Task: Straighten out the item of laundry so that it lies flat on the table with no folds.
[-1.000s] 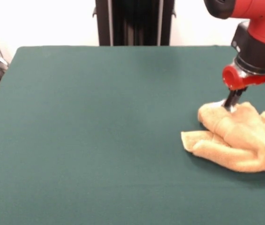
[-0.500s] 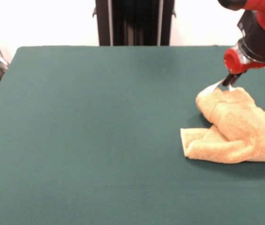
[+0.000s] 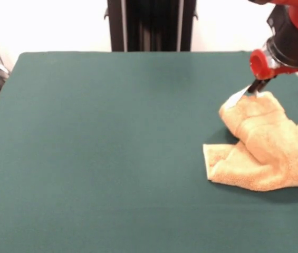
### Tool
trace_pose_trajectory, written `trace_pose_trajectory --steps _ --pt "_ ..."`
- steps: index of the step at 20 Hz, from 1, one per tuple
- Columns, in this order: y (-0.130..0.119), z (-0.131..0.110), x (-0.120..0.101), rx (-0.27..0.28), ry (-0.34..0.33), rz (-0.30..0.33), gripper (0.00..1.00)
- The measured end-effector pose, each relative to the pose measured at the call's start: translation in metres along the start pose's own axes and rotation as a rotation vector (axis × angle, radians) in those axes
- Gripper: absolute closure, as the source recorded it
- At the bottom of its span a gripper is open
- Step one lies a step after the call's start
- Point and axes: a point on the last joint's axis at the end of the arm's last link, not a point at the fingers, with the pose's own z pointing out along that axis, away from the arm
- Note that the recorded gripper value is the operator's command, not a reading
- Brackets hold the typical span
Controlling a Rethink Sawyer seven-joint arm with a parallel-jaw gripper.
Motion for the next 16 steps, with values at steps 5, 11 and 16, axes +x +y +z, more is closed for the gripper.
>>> trace_pose_trajectory --steps 5,11,16 --pt "-0.016 -0.015 0.002 -0.023 0.061 0.021 1.00" --pt "-0.028 -0.029 0.002 -0.044 0.105 0.036 1.00" --pt "-0.038 -0.042 0.003 -0.066 0.149 0.049 1.00"
